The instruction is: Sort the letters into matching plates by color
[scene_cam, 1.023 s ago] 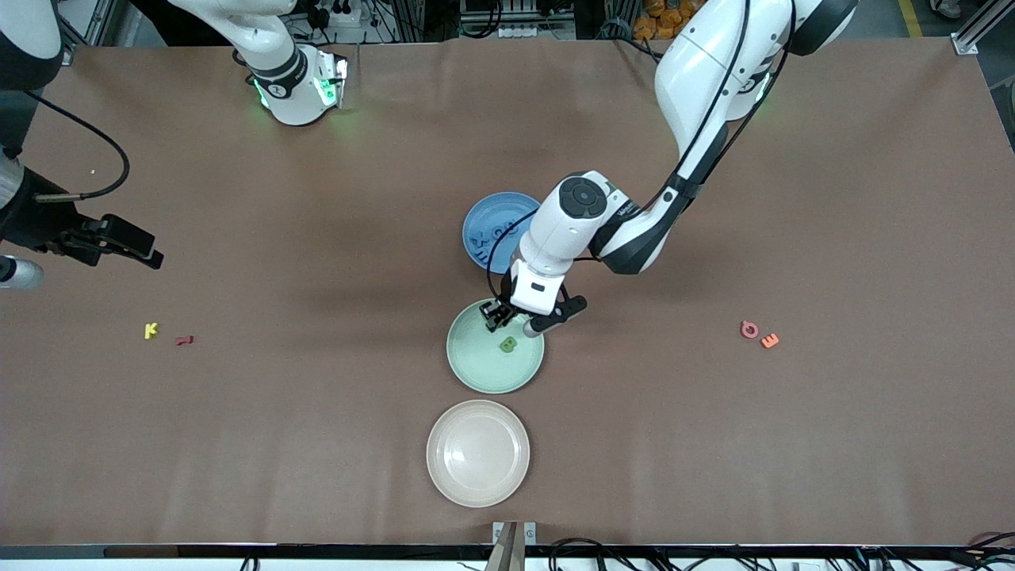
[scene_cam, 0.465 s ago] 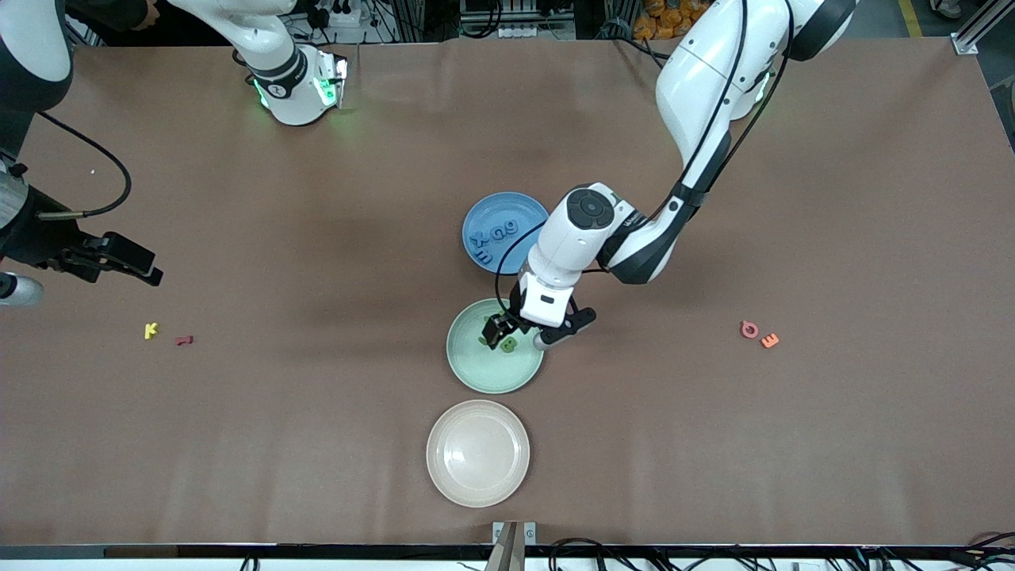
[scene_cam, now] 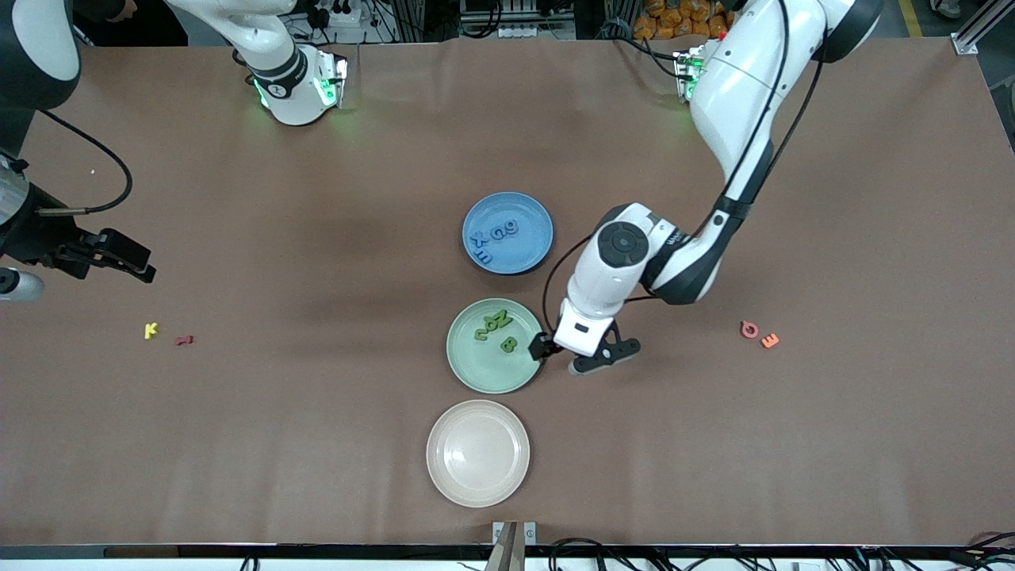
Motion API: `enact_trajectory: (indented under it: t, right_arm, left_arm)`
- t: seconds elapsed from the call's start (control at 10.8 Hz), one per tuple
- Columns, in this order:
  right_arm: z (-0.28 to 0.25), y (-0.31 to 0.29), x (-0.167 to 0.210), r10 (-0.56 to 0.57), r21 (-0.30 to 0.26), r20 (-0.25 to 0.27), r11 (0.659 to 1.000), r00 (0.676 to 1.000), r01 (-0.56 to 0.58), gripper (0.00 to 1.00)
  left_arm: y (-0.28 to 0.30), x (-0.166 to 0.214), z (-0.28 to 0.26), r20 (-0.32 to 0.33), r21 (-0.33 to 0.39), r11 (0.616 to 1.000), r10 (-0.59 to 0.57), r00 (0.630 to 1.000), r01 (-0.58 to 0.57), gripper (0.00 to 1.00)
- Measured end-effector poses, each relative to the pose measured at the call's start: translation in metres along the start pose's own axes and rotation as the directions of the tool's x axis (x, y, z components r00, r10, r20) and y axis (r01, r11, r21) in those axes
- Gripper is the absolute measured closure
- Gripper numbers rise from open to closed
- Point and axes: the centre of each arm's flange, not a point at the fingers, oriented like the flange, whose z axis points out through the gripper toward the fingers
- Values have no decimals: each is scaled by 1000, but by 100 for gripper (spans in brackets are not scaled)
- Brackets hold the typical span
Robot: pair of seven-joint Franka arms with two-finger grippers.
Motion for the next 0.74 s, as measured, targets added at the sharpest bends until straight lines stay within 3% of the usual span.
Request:
enact_trajectory:
  t: [0.28,0.46,0.74]
  right_arm:
    - [6,-1,-7,-6,-10,-3,1000,1000,6,0]
    - [-1,-4,-11,-12,-11,-11,1000,1000,12,0]
    - [-4,-7,-14,-19,-12,-11,1000,1000,18,0]
  left_arm:
    - [-45,47,-34,77,127,969,205,976,-213,0]
    - [-66,66,-50,98,153,957,232,968,-245,0]
    - [-103,62,-75,188,221,923,276,943,-314,0]
